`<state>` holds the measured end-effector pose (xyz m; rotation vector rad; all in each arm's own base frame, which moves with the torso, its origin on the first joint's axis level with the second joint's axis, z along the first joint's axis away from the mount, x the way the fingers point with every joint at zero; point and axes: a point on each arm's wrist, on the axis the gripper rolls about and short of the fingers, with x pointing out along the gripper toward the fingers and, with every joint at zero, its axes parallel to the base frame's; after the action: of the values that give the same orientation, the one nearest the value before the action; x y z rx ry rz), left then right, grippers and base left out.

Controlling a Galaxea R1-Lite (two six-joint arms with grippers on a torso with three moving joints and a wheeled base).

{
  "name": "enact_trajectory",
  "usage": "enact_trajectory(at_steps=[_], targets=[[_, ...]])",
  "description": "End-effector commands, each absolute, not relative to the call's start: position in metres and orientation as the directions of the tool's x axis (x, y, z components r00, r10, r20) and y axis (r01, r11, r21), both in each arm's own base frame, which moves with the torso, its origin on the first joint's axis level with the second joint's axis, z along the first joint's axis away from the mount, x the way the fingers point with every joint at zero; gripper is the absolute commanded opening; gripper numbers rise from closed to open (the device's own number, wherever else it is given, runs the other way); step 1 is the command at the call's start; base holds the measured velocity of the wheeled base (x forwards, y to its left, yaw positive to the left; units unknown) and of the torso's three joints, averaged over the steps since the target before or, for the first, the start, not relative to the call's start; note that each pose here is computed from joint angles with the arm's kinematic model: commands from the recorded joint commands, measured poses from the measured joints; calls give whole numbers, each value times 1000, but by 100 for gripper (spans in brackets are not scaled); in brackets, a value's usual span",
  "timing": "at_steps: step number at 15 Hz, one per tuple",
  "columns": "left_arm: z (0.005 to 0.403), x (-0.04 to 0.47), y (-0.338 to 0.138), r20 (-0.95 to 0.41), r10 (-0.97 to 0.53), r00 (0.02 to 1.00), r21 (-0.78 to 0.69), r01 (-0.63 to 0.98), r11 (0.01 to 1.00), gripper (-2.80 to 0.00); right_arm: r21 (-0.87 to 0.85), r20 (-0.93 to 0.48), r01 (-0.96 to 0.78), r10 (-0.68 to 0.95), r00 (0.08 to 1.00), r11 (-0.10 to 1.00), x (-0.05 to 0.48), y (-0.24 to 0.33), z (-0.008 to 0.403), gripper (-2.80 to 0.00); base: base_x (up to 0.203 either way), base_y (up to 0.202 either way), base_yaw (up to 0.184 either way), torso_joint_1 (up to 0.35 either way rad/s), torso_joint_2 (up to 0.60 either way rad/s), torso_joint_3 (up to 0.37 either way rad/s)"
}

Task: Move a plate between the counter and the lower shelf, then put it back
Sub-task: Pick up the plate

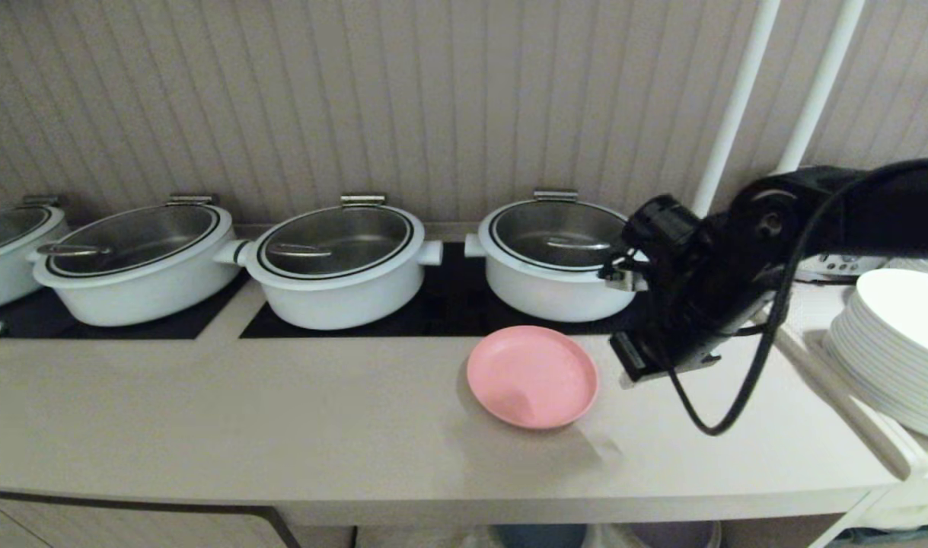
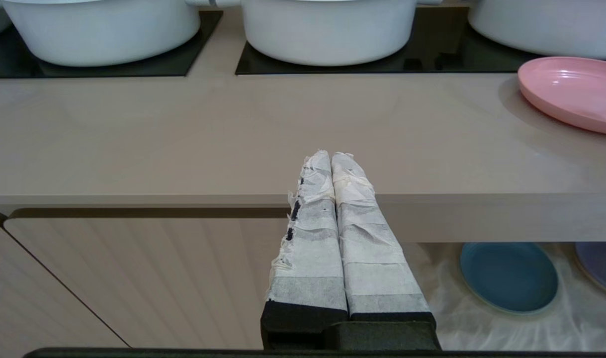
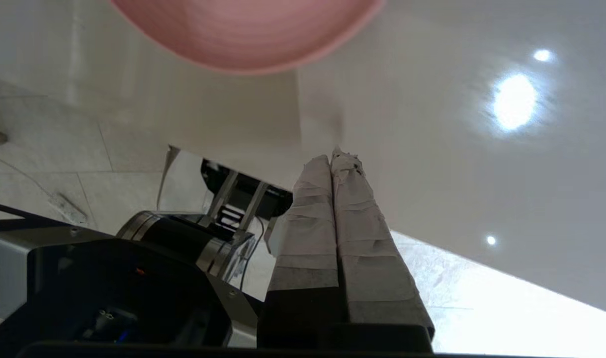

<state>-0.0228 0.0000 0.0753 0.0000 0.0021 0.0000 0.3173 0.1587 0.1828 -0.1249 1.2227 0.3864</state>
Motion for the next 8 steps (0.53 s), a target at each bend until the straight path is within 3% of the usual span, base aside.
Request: enact_trajectory(at_steps=[1,8], targets=[[75,-23,0,-2,0,1000,0,0,1000,-280,102,-949,-357,199,246,928,329,169,163,-280,0,0,0,0,0,0],[75,-23,0,-2,0,1000,0,0,1000,-280,64,-954,-219,124,271,974,353,184,147,-280,0,0,0,0,0,0]])
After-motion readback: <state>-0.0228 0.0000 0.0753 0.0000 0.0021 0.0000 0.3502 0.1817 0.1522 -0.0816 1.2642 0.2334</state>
